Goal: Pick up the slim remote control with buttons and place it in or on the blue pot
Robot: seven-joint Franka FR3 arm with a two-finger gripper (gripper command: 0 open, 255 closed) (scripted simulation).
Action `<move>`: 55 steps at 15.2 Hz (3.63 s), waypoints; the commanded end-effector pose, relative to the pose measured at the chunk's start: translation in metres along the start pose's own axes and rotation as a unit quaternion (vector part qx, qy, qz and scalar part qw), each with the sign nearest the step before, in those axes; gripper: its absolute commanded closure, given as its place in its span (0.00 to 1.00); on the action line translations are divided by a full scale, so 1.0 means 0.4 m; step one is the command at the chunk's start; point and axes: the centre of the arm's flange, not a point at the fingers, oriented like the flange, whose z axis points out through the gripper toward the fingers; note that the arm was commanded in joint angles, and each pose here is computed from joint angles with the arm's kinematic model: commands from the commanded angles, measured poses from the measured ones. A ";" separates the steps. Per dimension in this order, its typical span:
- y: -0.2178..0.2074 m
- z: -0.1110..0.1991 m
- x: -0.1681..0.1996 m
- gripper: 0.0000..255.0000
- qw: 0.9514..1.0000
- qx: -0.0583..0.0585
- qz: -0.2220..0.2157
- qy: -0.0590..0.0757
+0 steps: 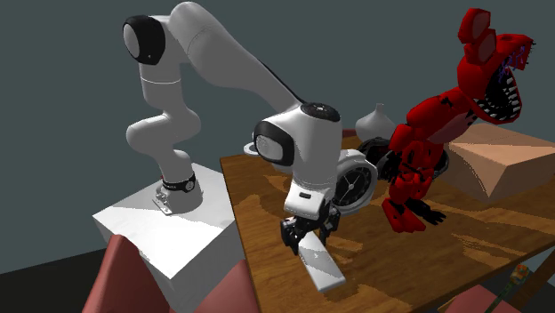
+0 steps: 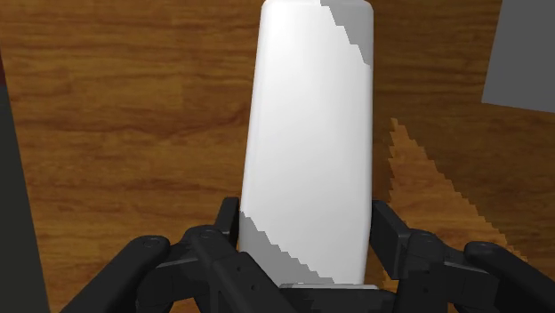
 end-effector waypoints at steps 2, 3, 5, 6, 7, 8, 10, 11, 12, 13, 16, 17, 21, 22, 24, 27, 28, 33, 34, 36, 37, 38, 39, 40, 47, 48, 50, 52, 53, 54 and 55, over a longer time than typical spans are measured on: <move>-0.002 -0.037 0.000 1.00 1.000 0.000 0.000 0.000; -0.002 -0.051 0.000 1.00 1.000 0.000 0.000 0.000; -0.002 -0.077 0.000 1.00 1.000 0.000 0.000 0.000; -0.003 -0.090 0.000 1.00 1.000 0.000 0.000 0.000; -0.003 -0.103 0.001 1.00 1.000 0.000 0.000 0.000; -0.003 -0.117 0.001 1.00 1.000 0.000 0.000 0.000; -0.003 -0.143 0.001 1.00 1.000 0.000 0.000 0.000; -0.003 -0.156 0.001 1.00 1.000 0.000 0.000 0.000; -0.003 -0.169 0.001 1.00 1.000 0.000 0.000 0.000; -0.003 -0.183 0.001 1.00 1.000 0.000 0.000 0.000; -0.004 -0.222 0.001 1.00 1.000 0.000 0.000 0.000; -0.004 -0.235 0.002 1.00 1.000 0.000 0.000 0.000; -0.004 -0.288 0.002 1.00 1.000 0.000 0.000 0.000; -0.004 -0.301 0.002 1.00 1.000 0.000 0.000 0.000; -0.004 -0.328 0.002 1.00 1.000 0.000 0.000 0.000; -0.005 -0.367 0.003 1.00 1.000 0.000 0.000 0.000; -0.005 -0.381 0.003 1.00 1.000 0.000 0.000 0.000; -0.005 -0.447 0.003 1.00 1.000 0.000 0.000 0.000; -0.005 -0.460 0.003 1.00 1.000 0.000 0.000 0.000; -0.006 -0.486 0.003 1.00 1.000 0.000 0.000 0.000; -0.006 -0.498 0.004 1.00 1.000 0.000 0.000 0.000; -0.016 -0.499 -0.028 1.00 1.000 0.000 0.000 0.000; -0.027 -0.499 -0.059 1.00 1.000 0.000 0.000 0.000; -0.038 -0.499 -0.090 1.00 1.000 0.000 0.000 0.000; -0.113 -0.502 -0.308 1.00 1.000 0.000 0.000 0.000; -0.124 -0.502 -0.340 1.00 1.000 0.000 0.000 0.000; -0.145 -0.503 -0.402 1.00 1.000 0.000 0.000 0.000; -0.167 -0.504 -0.465 1.00 1.000 0.000 0.000 0.000; -0.178 -0.504 -0.496 1.00 1.000 0.000 0.000 0.000; -0.188 -0.504 -0.527 1.00 1.000 0.000 0.000 0.000; -0.199 -0.505 -0.558 1.00 1.000 0.000 0.000 0.000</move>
